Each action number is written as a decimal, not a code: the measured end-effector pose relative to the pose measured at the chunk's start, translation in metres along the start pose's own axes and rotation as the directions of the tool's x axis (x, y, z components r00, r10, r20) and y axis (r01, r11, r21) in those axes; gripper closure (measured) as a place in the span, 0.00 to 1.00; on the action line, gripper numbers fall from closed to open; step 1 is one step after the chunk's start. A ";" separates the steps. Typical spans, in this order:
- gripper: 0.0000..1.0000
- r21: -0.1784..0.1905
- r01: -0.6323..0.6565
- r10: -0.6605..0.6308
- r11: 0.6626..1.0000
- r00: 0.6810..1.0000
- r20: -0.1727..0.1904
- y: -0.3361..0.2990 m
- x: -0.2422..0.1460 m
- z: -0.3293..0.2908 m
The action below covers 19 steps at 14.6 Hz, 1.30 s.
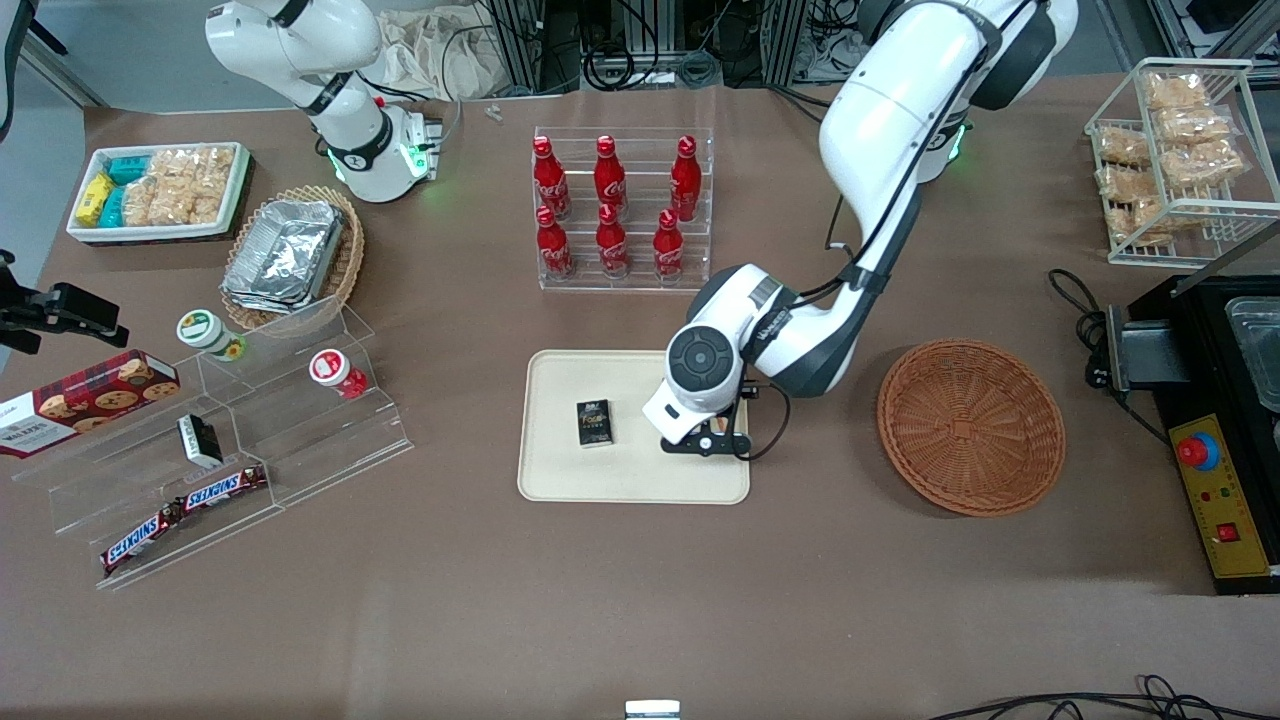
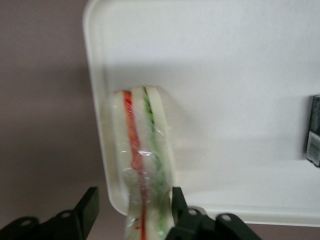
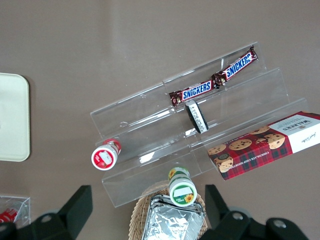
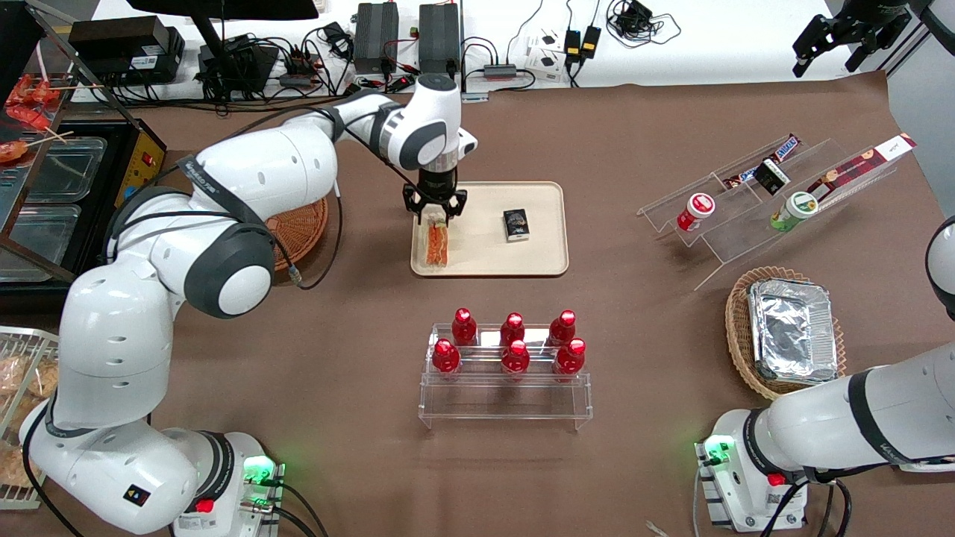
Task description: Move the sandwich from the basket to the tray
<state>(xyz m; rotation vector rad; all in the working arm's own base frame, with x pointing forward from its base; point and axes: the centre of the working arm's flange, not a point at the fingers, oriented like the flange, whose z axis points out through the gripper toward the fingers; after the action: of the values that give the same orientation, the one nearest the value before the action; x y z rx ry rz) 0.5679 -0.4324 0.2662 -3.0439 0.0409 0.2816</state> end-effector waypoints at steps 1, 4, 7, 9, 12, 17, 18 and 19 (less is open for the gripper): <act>0.19 -0.008 0.020 -0.020 1.000 1.000 -0.014 -0.013 0.005 -0.025; 0.00 -0.053 0.092 -0.096 0.994 0.993 -0.066 -0.079 0.011 -0.123; 0.00 -0.080 0.102 -0.111 0.992 0.987 -0.118 -0.137 0.002 -0.193; 0.00 -0.073 0.069 -0.078 0.995 0.989 -0.129 -0.173 -0.003 -0.206; 0.00 -0.054 0.004 -0.011 0.999 0.992 -0.125 -0.234 -0.008 -0.209; 0.00 -0.013 -0.134 0.132 0.991 0.985 -0.113 -0.310 -0.022 -0.209; 0.00 -0.006 -0.165 0.163 0.986 0.980 -0.110 -0.328 -0.023 -0.208; 0.00 -0.001 -0.189 0.188 0.982 0.976 -0.109 -0.346 -0.024 -0.208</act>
<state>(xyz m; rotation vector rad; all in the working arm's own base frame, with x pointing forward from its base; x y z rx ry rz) 0.5939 -0.1055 0.5031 -3.0667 0.3382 0.1287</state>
